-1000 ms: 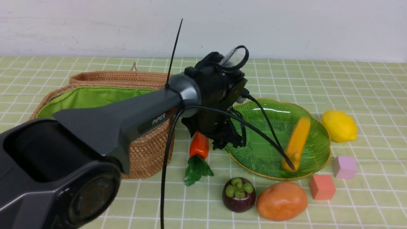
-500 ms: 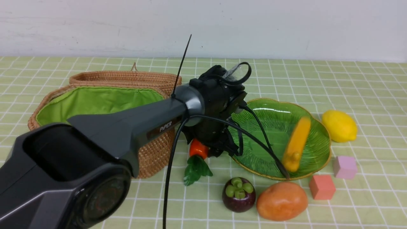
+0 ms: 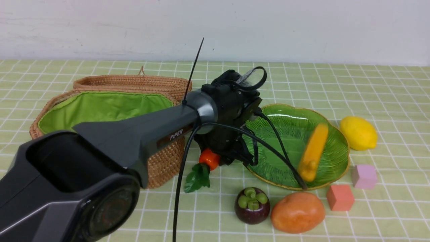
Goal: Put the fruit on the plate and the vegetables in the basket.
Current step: Use the left arm to grab a carrot and put it into the left basket
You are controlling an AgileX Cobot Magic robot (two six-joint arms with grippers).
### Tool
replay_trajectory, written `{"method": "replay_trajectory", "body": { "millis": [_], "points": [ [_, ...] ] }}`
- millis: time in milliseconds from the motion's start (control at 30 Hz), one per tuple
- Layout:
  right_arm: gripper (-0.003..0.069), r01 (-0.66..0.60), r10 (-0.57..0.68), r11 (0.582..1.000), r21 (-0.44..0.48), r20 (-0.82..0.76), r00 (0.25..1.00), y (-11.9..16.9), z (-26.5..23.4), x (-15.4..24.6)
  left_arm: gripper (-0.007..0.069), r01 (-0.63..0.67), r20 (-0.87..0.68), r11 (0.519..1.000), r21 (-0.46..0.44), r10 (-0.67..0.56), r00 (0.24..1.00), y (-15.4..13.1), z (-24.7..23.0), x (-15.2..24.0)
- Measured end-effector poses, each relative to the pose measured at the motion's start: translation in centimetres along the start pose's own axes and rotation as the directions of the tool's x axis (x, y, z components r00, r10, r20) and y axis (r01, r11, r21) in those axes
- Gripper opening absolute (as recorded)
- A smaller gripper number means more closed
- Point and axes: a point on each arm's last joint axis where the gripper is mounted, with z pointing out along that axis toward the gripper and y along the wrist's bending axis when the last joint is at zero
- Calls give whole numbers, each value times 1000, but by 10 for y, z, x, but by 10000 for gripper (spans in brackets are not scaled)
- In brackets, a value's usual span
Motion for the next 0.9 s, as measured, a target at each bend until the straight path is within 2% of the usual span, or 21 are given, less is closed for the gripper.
{"method": "replay_trajectory", "body": {
  "millis": [233,500,733,900],
  "points": [
    [240,0,0,1000,0,0,1000,0,0,0,395,14,-3,1000,-8,-14,1000,2,-5,-6],
    [240,0,0,1000,0,0,1000,0,0,0,395,52,59,999,-7,-52,997,13,-40,-20],
    [240,0,0,1000,0,0,1000,0,0,0,395,83,149,996,25,-85,985,31,-122,-18],
    [240,0,0,1000,0,0,1000,0,0,0,395,38,314,989,145,-82,946,48,-222,-1]
  ]
}}
